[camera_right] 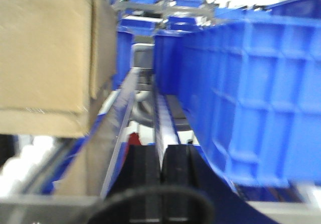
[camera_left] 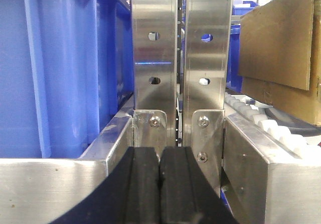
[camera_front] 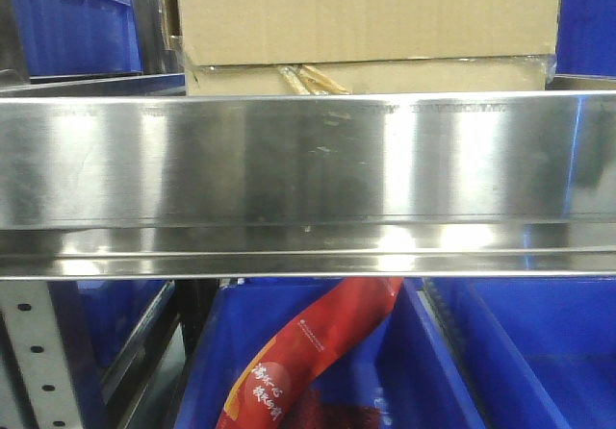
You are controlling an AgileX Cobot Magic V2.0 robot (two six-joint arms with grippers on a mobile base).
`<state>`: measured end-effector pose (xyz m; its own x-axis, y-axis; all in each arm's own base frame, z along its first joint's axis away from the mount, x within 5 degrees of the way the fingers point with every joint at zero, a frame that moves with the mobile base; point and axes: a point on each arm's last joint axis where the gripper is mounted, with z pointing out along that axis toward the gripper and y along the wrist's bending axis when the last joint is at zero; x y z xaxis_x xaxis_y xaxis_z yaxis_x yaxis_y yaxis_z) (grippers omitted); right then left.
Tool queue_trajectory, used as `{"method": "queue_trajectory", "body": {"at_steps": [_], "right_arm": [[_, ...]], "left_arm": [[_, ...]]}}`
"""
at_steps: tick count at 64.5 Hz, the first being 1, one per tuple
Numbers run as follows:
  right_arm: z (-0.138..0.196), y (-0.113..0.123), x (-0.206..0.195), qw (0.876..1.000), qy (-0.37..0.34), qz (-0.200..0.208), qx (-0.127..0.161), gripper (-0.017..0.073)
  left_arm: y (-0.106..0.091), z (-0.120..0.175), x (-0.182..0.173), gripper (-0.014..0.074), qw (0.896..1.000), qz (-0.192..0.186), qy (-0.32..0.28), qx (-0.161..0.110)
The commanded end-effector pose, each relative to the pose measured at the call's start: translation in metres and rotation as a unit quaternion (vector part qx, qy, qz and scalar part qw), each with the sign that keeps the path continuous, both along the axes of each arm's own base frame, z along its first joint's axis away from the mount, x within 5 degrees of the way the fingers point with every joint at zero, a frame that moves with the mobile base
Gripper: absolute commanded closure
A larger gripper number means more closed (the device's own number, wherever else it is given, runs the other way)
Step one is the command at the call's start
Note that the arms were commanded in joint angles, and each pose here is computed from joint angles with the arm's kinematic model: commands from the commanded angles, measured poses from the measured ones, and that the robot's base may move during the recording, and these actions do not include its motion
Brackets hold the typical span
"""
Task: Stack two boxes on right shelf middle
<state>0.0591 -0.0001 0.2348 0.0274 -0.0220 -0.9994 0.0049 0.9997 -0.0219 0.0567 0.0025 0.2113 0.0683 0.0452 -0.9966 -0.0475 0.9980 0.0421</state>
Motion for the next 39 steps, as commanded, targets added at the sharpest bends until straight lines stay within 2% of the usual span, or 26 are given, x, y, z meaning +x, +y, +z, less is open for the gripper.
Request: {"method": "queue_trajectory", "body": {"at_steps": [1, 7, 39], "right_arm": [[-0.01, -0.001, -0.004, 1.0, -0.019, -0.004, 0.008, 0.0721], [-0.027, -0.001, -0.003, 1.0, 0.001, -0.004, 0.019, 0.0721], [-0.029, 0.0, -0.003, 1.0, 0.009, -0.004, 0.023, 0.0721]], "left_arm": [[0.0, 0.003, -0.001, 0.0705, 1.0, 0.001, -0.014, -0.002], [0.0, 0.003, -0.001, 0.0705, 1.0, 0.001, -0.014, -0.002], [0.0, 0.003, -0.001, 0.0705, 1.0, 0.001, -0.014, -0.002]]}}
